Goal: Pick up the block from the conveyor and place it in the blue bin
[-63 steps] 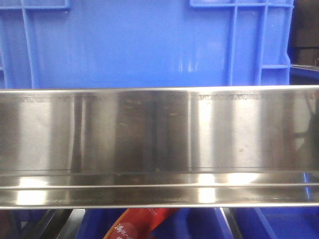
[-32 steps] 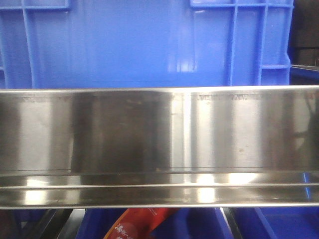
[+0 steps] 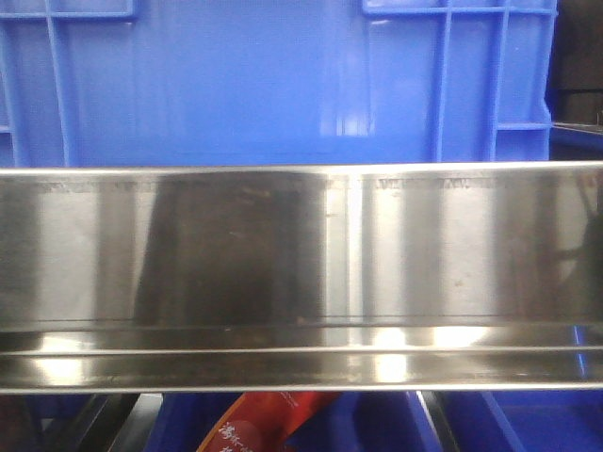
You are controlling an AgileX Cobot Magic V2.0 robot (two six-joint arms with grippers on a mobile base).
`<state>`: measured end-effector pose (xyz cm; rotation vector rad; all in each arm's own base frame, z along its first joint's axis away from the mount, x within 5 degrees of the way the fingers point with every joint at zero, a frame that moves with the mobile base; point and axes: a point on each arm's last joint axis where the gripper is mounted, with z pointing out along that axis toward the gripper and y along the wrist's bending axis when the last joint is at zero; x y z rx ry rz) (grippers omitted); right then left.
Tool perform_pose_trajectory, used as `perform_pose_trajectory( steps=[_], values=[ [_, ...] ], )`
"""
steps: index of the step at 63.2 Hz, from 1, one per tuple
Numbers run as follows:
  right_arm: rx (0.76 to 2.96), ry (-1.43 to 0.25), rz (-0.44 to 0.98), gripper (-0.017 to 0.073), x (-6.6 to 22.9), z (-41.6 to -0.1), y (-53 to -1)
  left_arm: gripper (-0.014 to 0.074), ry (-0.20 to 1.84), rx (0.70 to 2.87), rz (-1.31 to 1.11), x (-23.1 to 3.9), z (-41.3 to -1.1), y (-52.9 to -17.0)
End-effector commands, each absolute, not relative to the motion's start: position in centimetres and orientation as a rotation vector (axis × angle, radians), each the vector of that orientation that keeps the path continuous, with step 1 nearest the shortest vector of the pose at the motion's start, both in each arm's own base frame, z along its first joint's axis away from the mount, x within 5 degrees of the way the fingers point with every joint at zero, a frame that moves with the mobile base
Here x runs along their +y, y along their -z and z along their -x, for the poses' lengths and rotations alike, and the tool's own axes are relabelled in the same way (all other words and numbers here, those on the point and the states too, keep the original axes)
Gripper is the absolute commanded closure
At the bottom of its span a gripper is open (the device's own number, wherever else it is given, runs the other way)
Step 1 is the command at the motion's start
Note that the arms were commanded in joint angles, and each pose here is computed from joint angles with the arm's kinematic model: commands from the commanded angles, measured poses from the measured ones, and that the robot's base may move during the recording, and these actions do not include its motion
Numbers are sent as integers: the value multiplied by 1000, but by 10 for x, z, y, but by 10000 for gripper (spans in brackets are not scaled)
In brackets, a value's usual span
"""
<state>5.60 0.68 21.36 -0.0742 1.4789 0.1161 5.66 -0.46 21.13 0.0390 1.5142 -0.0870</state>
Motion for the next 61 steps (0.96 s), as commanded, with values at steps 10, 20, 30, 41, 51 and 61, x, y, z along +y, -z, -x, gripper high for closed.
perform_pose_trajectory(
  steps=[10,20,30,41,51,61],
  values=[
    [1452,-107,73,721,6,-55,-216,704,101,1457,-17,-4,-56,-216],
    [1452,-107,73,721,6,-55,-216,704,101,1457,-17,-4,-56,-216],
    [1452,-107,73,721,6,-55,-216,704,101,1457,-17,-4,-56,-216],
    [1452,-107,73,721,6,-55,-216,704,101,1457,-17,-4,-56,-216],
    [1452,-107,73,721,6,-55,-216,704,101,1457,-17,-4,-56,-216],
    [1452,-107,73,721,6,-55,-216,704,101,1457,-17,-4,-56,-216]
  ],
)
